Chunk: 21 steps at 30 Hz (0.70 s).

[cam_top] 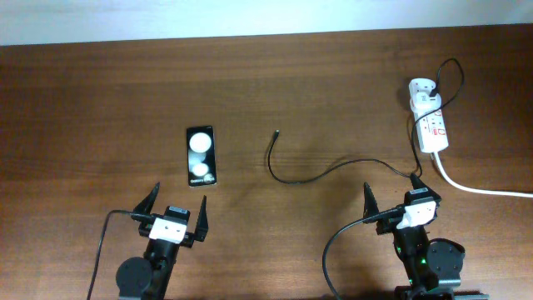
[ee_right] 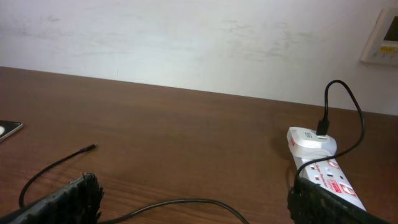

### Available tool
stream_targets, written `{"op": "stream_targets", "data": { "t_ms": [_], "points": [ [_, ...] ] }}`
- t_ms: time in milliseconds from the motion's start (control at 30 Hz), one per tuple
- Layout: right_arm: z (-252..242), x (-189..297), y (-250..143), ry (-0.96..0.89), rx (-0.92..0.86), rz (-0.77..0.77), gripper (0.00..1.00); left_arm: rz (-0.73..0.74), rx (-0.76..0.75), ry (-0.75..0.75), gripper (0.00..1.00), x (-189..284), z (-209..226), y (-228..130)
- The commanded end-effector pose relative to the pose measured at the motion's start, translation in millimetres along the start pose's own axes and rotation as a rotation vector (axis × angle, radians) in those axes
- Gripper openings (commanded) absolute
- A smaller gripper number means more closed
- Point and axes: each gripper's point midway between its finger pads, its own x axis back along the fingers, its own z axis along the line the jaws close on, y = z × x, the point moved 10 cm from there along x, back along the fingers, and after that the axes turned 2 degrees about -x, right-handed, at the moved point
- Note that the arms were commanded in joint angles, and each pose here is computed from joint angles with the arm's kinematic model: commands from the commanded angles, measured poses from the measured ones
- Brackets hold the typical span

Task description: Plug charger to phone and switch on socket

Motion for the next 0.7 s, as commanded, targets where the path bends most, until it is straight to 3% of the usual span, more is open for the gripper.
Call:
{"op": "stream_targets", "data": {
  "t_ms": [0, 667],
  "points": [
    [0.8, -0.1, -2.3, 0.004, 0.002, 0.002, 0.99, -0.003, -0.008, -0.003, 0.99, 0.5, 0.0, -0.5],
    [0.8, -0.1, -2.3, 0.004, 0.002, 0.002, 0.99, -0.003, -0.008, -0.003, 0.99, 0.5, 0.0, -0.5]
  ]
}}
